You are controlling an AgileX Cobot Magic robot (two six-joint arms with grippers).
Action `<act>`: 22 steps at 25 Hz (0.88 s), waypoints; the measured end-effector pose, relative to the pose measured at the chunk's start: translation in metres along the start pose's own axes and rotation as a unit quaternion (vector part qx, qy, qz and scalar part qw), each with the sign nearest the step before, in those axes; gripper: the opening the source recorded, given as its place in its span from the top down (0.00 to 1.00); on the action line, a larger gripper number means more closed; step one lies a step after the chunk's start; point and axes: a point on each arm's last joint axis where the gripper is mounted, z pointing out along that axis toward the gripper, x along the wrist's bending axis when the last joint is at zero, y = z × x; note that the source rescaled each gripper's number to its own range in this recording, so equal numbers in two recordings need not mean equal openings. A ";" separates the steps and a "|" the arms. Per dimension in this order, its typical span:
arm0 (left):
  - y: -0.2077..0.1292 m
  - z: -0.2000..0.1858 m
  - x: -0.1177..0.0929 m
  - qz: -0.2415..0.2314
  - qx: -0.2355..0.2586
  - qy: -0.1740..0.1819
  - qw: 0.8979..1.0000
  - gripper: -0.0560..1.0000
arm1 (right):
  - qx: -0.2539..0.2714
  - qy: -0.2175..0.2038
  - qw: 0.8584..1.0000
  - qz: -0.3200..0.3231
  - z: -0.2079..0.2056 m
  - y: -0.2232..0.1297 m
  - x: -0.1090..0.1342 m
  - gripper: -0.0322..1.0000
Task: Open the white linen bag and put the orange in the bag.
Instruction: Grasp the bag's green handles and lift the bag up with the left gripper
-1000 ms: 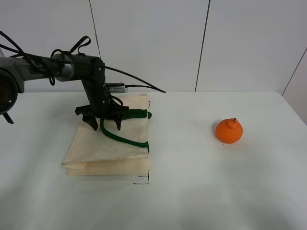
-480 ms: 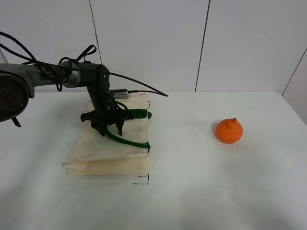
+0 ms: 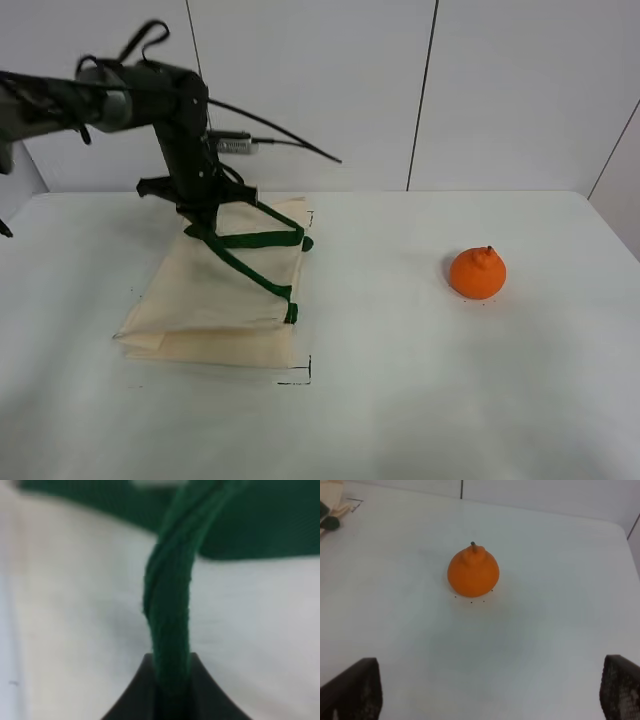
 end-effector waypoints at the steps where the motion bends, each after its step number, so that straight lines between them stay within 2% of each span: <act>1: 0.004 -0.019 0.002 0.008 -0.015 -0.002 1.000 0.94 | 0.000 0.000 1.000 0.000 0.000 0.000 0.000 0.00; 3: 0.008 -0.048 0.005 0.030 -0.031 -0.001 0.999 0.94 | 0.000 0.000 1.000 0.000 0.000 0.000 0.000 0.00; 6: 0.007 -0.076 0.007 0.049 -0.025 -0.005 0.998 0.94 | 0.000 0.000 1.000 0.000 0.000 0.000 0.000 0.00; 11: 0.012 -0.119 0.001 0.057 -0.067 -0.068 0.994 0.94 | 0.009 0.003 1.000 0.001 0.002 0.003 0.000 0.00; 16: 0.005 -0.173 0.007 0.052 -0.120 -0.094 0.987 0.94 | 0.098 0.006 0.995 -0.004 0.028 0.043 -0.002 0.00; 22: -0.004 -0.211 0.015 0.049 -0.159 -0.101 0.981 0.94 | 0.226 0.015 0.974 -0.010 0.109 0.100 -0.005 0.00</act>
